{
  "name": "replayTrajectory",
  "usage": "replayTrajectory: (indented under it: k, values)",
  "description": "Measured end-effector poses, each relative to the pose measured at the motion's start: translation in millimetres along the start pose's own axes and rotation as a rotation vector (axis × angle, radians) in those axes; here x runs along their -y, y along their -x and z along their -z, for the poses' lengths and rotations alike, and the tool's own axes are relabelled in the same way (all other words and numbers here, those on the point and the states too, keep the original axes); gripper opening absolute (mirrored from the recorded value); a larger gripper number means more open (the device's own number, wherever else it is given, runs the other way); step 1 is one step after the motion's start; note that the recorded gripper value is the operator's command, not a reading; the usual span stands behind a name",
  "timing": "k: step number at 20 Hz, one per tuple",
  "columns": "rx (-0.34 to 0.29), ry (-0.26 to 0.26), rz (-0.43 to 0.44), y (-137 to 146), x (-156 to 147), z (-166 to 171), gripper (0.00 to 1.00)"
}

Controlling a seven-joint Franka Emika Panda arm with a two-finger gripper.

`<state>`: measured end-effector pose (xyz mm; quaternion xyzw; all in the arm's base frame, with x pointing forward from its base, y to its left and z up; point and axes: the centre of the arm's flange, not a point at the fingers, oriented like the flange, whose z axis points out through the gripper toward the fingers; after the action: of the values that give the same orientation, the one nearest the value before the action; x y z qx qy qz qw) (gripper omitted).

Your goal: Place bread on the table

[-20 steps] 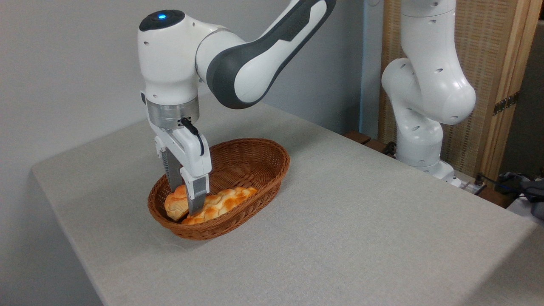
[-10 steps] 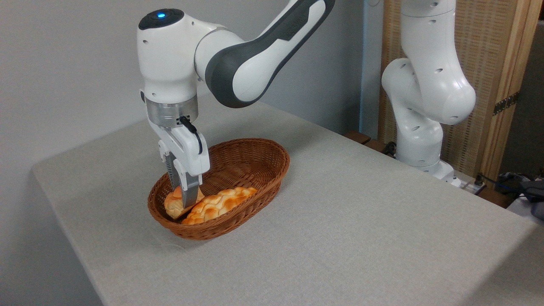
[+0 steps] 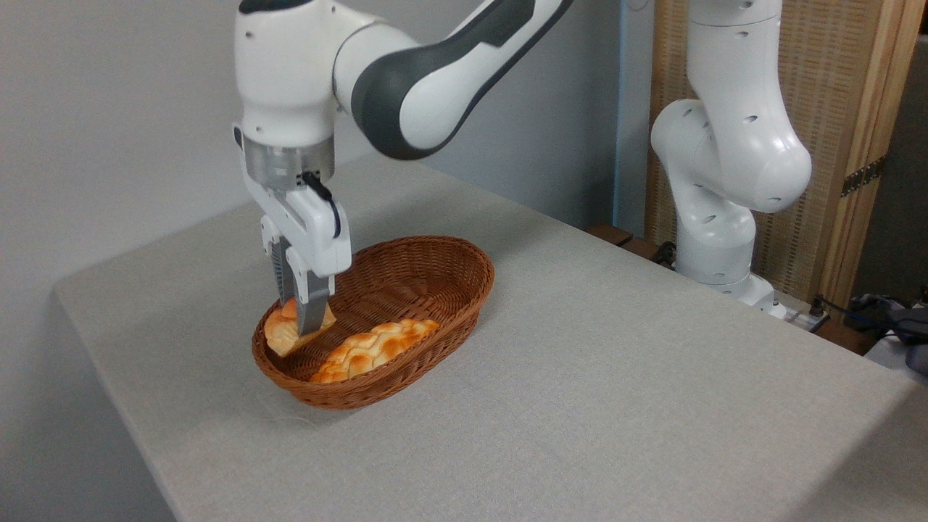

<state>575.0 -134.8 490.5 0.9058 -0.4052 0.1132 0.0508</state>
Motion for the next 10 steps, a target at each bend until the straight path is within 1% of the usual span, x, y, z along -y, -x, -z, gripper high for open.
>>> replayTrajectory:
  k: [3,6,10]
  values:
    - [-0.038,-0.036,0.044,18,18,37,0.41]
    - [-0.038,-0.042,0.105,48,40,66,0.44]
    - [-0.032,-0.047,0.181,82,70,77,0.45]
